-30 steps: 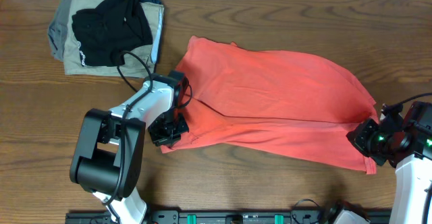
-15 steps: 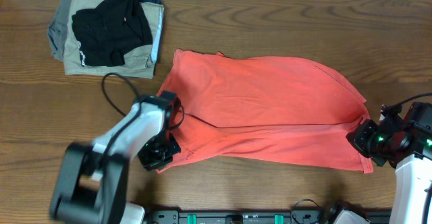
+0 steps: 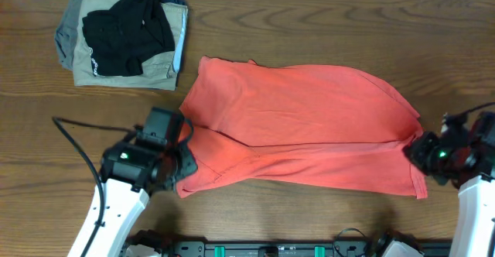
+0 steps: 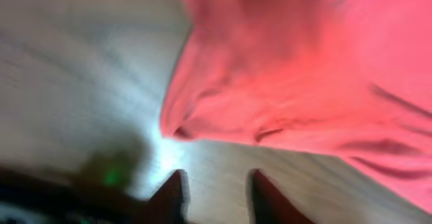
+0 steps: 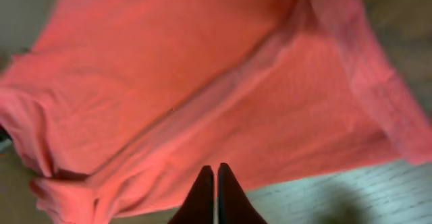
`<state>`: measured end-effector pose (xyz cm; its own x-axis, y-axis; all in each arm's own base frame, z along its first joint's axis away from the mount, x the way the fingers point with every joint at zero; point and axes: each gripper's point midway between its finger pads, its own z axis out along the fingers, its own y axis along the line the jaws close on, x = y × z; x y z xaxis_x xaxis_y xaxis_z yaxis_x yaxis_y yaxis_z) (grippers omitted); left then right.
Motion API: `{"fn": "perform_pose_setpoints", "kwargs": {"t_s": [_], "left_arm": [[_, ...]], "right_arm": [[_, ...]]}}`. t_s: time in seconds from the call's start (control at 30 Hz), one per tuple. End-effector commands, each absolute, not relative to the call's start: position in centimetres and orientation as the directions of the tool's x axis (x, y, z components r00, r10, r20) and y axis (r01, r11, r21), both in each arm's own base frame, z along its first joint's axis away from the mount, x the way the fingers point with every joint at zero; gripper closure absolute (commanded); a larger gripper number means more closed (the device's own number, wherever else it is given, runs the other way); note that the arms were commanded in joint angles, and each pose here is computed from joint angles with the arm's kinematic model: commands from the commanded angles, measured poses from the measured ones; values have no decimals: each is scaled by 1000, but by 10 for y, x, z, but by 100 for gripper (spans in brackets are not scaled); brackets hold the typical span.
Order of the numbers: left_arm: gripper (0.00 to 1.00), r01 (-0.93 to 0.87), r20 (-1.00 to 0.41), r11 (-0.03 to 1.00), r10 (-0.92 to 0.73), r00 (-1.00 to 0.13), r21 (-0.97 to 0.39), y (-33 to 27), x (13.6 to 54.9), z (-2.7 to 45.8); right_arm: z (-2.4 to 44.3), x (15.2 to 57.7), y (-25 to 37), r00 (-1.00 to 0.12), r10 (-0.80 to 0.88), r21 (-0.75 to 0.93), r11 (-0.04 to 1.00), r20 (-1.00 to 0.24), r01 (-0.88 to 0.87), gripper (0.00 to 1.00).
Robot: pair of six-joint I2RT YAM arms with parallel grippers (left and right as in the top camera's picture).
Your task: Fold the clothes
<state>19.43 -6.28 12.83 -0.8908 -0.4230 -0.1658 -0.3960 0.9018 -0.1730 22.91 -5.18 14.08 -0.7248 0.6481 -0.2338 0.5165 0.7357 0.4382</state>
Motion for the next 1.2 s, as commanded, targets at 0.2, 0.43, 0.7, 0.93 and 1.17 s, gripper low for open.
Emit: {"fn": "perform_pose_setpoints", "kwargs": {"t_s": [0.2, 0.43, 0.7, 0.93, 1.17], "left_arm": [[16, -119, -358, 977, -177, -917, -179, -95, 313, 192], [9, -77, -387, 996, -89, -918, -47, -93, 413, 163], [9, -27, -315, 997, -49, -948, -74, -85, 464, 93], [10, 0, -320, 994, -34, -947, -105, -90, 484, 59], [14, -1, -308, 994, -34, -951, -105, -93, 493, 28]], "right_arm": [[237, 272, -50, -711, 503, 421, 852, -491, 312, 48], [223, 267, -34, -792, 432, 372, 885, -432, 280, 22], [197, 257, -37, -851, 415, 315, 894, -321, 318, 8], [193, 256, -36, -857, 418, 316, 892, -300, 324, 11], [192, 254, -35, -861, 419, 317, 890, -289, 326, 16]]}}
